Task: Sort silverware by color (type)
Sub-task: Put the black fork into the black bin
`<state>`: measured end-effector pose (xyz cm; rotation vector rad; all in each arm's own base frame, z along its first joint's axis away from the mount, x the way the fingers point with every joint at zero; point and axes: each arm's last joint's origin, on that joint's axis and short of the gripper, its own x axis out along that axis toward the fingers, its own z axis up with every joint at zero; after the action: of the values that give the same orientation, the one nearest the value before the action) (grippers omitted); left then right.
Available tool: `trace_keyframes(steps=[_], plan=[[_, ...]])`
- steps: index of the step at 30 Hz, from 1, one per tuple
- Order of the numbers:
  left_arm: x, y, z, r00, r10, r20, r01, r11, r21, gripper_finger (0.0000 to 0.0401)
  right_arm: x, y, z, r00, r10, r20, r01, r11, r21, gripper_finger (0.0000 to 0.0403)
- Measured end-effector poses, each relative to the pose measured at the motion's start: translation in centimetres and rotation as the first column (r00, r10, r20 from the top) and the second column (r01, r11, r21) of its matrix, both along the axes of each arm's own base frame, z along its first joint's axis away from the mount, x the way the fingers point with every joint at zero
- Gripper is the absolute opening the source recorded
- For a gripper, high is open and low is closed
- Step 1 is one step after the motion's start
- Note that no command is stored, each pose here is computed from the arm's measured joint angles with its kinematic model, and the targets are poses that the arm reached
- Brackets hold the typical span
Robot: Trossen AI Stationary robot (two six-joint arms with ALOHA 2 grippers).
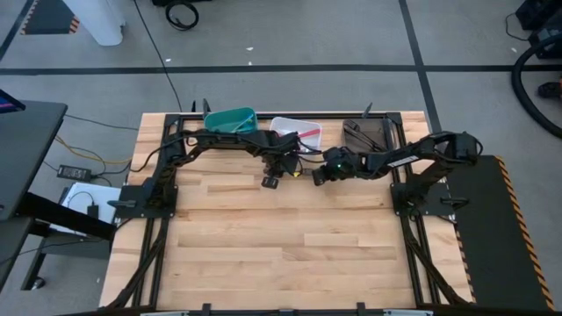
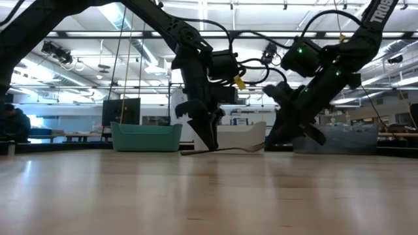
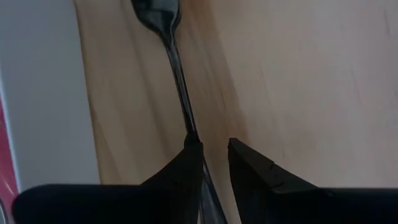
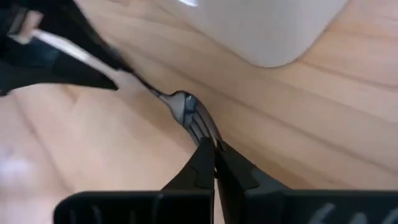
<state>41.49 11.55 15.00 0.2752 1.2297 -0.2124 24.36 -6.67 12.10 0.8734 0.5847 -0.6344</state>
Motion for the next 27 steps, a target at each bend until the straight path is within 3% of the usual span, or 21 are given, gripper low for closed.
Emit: trace_keyframes(steps=[6,10,15,27], plan=[[-0.5,-0.2,0.8,1.000,0.001,-0.023,-0.001,1.000,-0.007,0.0084,-1.4,0.6,2.0,0.998,0.058,-0.023,-0.057,0.998,0.018,0.0005],[-0.8,-0.3,2.9,1.000,0.002,0.027,-0.002,1.000,0.008,0.0084,-3.0,1.1,3.4,0.997,0.049,-0.067,-0.047,0.999,0.024,0.0005],[-1.2,-0.4,3.9,0.999,0.006,0.041,-0.007,1.000,0.012,0.0084,-4.8,1.9,6.1,0.997,0.072,-0.001,-0.072,0.997,0.005,0.0005],[-1.2,-0.9,4.5,0.999,0.022,0.046,-0.022,1.000,0.002,0.0084,-10.1,2.9,9.2,0.999,-0.031,0.021,0.032,0.998,-0.059,0.0005]])
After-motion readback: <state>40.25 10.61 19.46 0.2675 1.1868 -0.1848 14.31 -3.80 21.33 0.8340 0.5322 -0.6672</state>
